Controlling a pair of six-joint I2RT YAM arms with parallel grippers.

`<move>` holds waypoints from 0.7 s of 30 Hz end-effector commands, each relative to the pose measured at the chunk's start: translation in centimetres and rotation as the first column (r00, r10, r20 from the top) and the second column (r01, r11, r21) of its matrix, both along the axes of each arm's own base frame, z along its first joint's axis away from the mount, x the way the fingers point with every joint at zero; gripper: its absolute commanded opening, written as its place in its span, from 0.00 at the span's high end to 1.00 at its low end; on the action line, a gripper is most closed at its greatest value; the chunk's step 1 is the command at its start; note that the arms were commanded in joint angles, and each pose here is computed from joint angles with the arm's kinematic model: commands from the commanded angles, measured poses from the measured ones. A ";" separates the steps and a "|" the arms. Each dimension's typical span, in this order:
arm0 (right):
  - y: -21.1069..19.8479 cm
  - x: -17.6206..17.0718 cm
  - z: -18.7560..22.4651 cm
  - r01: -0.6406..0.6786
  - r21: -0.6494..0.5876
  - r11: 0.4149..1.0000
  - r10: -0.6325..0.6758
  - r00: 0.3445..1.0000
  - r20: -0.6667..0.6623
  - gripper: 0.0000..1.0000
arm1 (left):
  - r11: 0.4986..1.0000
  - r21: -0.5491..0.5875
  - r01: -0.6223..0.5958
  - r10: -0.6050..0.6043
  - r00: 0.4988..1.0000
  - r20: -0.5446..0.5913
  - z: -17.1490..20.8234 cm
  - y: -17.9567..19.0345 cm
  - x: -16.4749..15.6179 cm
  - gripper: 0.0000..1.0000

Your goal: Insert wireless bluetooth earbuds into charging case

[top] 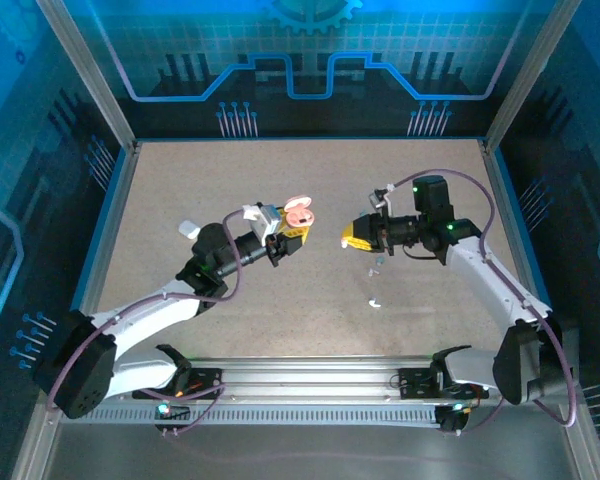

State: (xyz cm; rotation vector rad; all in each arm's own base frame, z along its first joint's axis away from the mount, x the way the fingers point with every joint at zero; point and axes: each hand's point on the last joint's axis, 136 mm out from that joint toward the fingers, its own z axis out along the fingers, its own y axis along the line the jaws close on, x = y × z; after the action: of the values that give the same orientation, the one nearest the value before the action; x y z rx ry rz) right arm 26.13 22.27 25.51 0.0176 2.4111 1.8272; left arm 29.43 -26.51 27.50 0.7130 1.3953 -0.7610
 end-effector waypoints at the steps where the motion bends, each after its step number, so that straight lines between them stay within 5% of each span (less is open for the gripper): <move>1: 0.8 0.2 3.4 -0.056 0.083 0.995 0.052 0.997 0.049 0.83 | 1.000 0.024 -0.016 0.015 0.999 0.032 -0.4 -0.4 0.1 0.61; 13: 4.7 0.0 7.4 -0.054 -0.094 0.994 0.083 0.937 0.338 0.83 | 0.999 0.039 -0.003 -0.001 0.995 0.102 -0.7 -2.8 0.0 0.61; 21: 6.0 0.7 6.3 0.005 -0.184 0.983 0.067 0.921 0.384 0.84 | 1.000 0.018 0.007 -0.009 0.993 0.117 -0.2 -3.2 -0.2 0.61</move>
State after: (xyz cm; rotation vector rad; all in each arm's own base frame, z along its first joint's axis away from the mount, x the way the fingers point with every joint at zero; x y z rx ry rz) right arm 26.22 28.11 32.11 -0.3550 2.2752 1.5509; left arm 29.29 -29.49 25.08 0.7791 1.3840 -0.7186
